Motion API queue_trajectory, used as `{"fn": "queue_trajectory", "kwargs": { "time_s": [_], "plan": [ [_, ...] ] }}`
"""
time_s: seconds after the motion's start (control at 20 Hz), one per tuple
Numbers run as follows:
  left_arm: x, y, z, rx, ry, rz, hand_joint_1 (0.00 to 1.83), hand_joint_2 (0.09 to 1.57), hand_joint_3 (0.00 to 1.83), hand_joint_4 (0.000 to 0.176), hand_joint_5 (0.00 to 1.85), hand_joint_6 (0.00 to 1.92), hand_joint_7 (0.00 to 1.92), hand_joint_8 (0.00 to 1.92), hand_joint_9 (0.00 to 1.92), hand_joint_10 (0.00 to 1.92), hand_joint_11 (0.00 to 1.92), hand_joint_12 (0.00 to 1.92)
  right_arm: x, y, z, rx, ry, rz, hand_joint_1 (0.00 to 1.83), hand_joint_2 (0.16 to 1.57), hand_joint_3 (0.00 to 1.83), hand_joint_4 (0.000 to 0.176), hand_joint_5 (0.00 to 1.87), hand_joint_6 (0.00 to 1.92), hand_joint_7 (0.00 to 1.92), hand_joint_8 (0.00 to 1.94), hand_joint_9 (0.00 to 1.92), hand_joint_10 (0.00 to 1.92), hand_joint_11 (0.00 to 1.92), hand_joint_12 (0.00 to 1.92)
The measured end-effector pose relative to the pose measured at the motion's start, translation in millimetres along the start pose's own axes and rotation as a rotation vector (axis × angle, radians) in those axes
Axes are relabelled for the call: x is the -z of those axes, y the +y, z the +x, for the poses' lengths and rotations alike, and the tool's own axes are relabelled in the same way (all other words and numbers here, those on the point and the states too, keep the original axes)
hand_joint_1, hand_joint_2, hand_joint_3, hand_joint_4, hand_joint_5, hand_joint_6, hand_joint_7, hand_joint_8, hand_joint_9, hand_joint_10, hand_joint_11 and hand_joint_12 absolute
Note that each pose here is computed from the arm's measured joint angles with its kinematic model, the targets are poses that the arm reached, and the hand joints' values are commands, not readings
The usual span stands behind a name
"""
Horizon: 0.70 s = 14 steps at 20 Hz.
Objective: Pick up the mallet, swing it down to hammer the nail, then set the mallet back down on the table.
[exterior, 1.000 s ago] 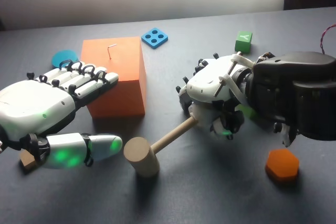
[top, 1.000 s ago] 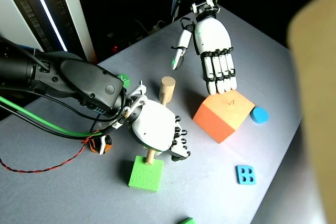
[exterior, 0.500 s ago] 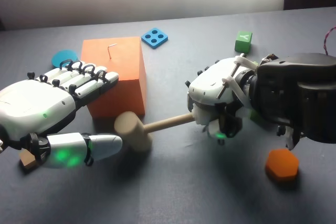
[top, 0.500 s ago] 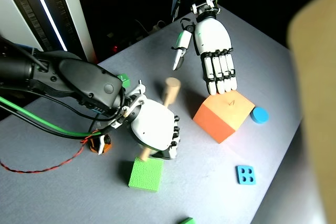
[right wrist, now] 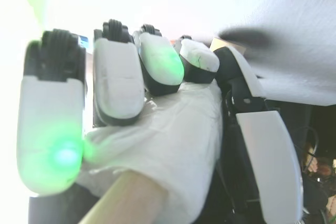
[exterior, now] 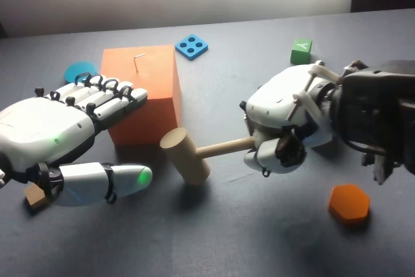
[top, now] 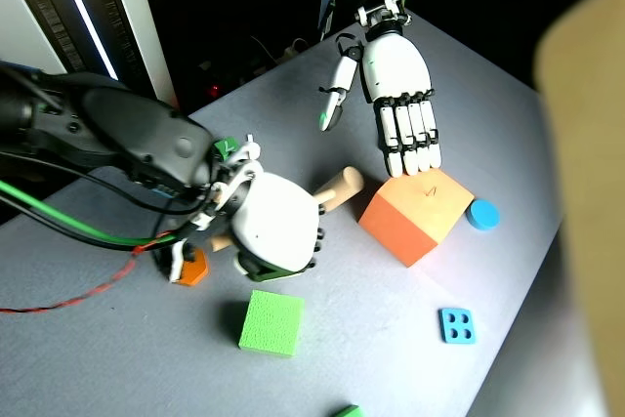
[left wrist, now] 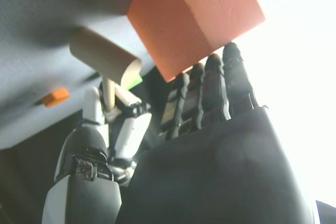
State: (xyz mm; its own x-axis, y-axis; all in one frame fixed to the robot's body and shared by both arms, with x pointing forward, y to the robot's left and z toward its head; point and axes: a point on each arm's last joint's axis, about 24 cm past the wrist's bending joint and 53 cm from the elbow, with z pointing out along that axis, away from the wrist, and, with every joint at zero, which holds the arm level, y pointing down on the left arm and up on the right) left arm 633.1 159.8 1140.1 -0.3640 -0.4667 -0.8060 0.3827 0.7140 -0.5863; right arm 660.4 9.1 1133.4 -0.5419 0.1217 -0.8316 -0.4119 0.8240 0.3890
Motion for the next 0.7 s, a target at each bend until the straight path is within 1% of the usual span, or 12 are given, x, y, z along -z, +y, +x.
{"fn": "queue_trajectory", "kwargs": {
  "time_s": [0.15,0.25,0.3,0.35,0.4,0.45,0.5,0.55,0.6,0.7],
  "plan": [
    [0,-0.1,0.3,0.000,0.002,0.000,0.00,1.18,0.00,0.000,0.00,0.00,0.02,0.00,0.00,0.00,0.00,0.00,18,0.2,-23,-0.014,-0.044,-0.008,0.12,1.57,0.22,0.176,1.43,1.92,1.65,1.94,1.78,1.92,1.89,1.92],
    [0,0.0,0.3,0.000,0.002,-0.001,0.00,1.18,0.00,0.000,0.01,0.00,0.03,0.00,0.00,0.00,0.00,0.00,32,-7.9,-43,-0.047,-0.086,-0.001,0.12,1.57,0.23,0.176,1.40,1.92,1.63,1.94,1.76,1.92,1.88,1.92],
    [0,0.0,0.3,0.000,0.002,-0.001,0.00,1.18,0.00,0.000,0.00,0.00,0.03,0.00,0.00,0.00,0.00,0.00,37,-11.9,-50,-0.055,-0.102,0.006,0.13,1.57,0.22,0.176,1.42,1.92,1.64,1.94,1.78,1.92,1.89,1.92],
    [0,-0.1,0.2,0.000,0.002,-0.001,0.00,1.18,0.00,0.000,0.00,0.00,0.02,0.00,0.00,0.00,0.00,0.00,43,-17.4,-58,-0.079,-0.119,0.012,0.10,1.57,0.21,0.176,1.44,1.92,1.66,1.94,1.79,1.92,1.89,1.92],
    [0,0.0,0.3,0.000,0.002,-0.001,0.00,1.18,0.00,0.000,0.01,0.00,0.03,0.00,0.00,0.00,0.00,0.00,45,-20.6,-63,-0.098,-0.133,0.017,0.12,1.57,0.21,0.176,1.43,1.92,1.65,1.94,1.79,1.92,1.88,1.92],
    [0,0.1,0.2,-0.001,0.002,-0.001,0.00,1.17,0.00,0.000,0.01,0.00,0.03,0.00,0.00,0.00,0.00,0.00,48,-22.3,-73,-0.108,-0.174,0.014,0.12,1.57,0.20,0.176,1.42,1.92,1.64,1.94,1.78,1.92,1.88,1.92],
    [0,0.0,0.3,0.000,0.002,-0.001,0.00,1.18,0.00,0.000,0.01,0.00,0.03,0.00,0.00,0.00,0.00,0.00,53,-19.0,-89,-0.071,-0.243,-0.003,0.14,1.57,0.21,0.176,1.41,1.92,1.63,1.94,1.78,1.92,1.88,1.92],
    [0,0.0,0.3,0.000,0.002,-0.001,0.00,1.18,0.00,0.000,0.01,0.00,0.03,0.00,0.00,0.00,0.00,0.00,56,-16.7,-97,-0.051,-0.276,-0.015,0.14,1.57,0.21,0.176,1.41,1.92,1.63,1.94,1.78,1.92,1.88,1.92],
    [0,0.2,0.3,-0.001,0.002,-0.001,0.00,1.19,0.00,0.000,0.06,0.01,0.08,0.01,0.05,0.01,0.02,0.01,60,-12.3,-109,-0.034,-0.324,-0.032,0.11,1.57,0.20,0.176,1.40,1.92,1.63,1.94,1.79,1.92,1.89,1.92],
    [0,0.1,0.2,-0.001,0.002,-0.001,0.00,1.19,0.00,0.000,0.04,0.00,0.07,0.00,0.03,0.00,0.00,0.00,63,-6.2,-118,-0.037,-0.369,-0.059,0.10,1.57,0.19,0.176,1.40,1.92,1.62,1.94,1.76,1.92,1.87,1.92]
  ]
}}
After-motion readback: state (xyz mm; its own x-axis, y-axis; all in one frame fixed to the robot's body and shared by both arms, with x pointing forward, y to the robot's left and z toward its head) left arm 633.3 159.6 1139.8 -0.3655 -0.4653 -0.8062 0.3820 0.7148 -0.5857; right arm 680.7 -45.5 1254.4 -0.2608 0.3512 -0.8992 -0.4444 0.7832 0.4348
